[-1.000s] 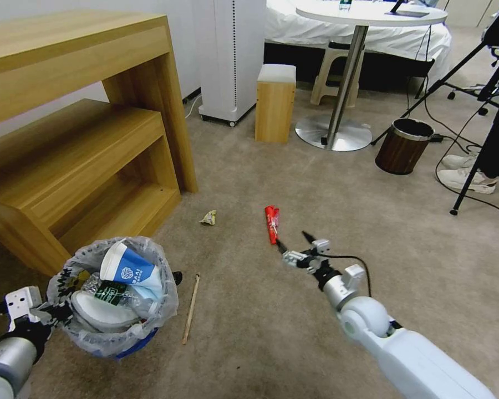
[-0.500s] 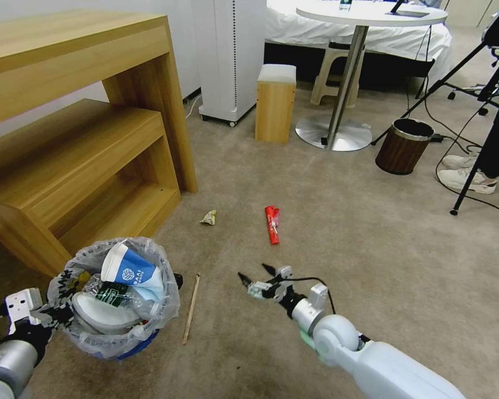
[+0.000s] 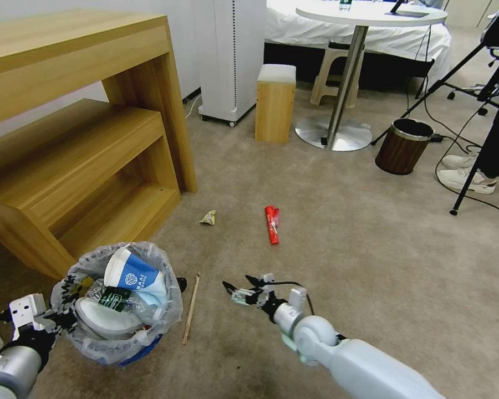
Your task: Pick up the trash bin and place the garbage on the floor into it.
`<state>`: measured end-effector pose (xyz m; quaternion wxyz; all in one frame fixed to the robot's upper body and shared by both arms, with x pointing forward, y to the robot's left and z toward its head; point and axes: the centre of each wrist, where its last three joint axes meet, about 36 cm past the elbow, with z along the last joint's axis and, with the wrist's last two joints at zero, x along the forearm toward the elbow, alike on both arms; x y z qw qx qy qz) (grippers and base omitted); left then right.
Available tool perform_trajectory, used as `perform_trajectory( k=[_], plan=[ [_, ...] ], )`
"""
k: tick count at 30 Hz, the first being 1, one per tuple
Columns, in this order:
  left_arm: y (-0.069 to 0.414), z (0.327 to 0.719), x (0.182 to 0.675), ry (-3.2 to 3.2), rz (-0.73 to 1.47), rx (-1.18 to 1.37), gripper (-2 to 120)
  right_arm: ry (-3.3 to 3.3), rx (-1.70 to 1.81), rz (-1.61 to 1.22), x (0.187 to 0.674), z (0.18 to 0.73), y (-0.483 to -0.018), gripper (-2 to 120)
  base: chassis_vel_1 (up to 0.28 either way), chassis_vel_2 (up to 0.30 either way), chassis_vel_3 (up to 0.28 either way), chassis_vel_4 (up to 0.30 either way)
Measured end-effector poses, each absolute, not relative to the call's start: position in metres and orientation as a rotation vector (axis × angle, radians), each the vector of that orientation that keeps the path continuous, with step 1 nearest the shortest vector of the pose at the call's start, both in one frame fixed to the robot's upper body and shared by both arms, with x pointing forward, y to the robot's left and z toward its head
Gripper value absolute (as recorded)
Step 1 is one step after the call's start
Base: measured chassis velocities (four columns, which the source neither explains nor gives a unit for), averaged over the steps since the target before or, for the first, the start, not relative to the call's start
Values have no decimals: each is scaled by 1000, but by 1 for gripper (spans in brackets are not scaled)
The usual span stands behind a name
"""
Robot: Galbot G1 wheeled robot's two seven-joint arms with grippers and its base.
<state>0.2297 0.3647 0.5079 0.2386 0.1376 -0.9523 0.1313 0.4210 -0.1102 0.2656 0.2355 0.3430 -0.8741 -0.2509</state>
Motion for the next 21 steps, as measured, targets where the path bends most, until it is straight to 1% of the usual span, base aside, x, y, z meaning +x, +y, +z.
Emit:
perform_trajectory(
  k=[4, 8, 16, 21],
  plan=[
    [364, 506, 228, -2601, 358, 384, 1, -2353, 937, -752, 426, 264, -95, 100, 0, 0, 0, 0],
    [363, 504, 226, -2597, 357, 386, 1, -2325, 930, -779, 429, 263, -92, 100, 0, 0, 0, 0],
    [362, 498, 224, -2590, 360, 404, 1, -2205, 898, -750, 460, 269, -120, 100, 0, 0, 0, 0],
    [361, 497, 225, -2589, 362, 404, 1, -2164, 918, -747, 469, 261, -115, 100, 0, 0, 0, 0]
  ],
)
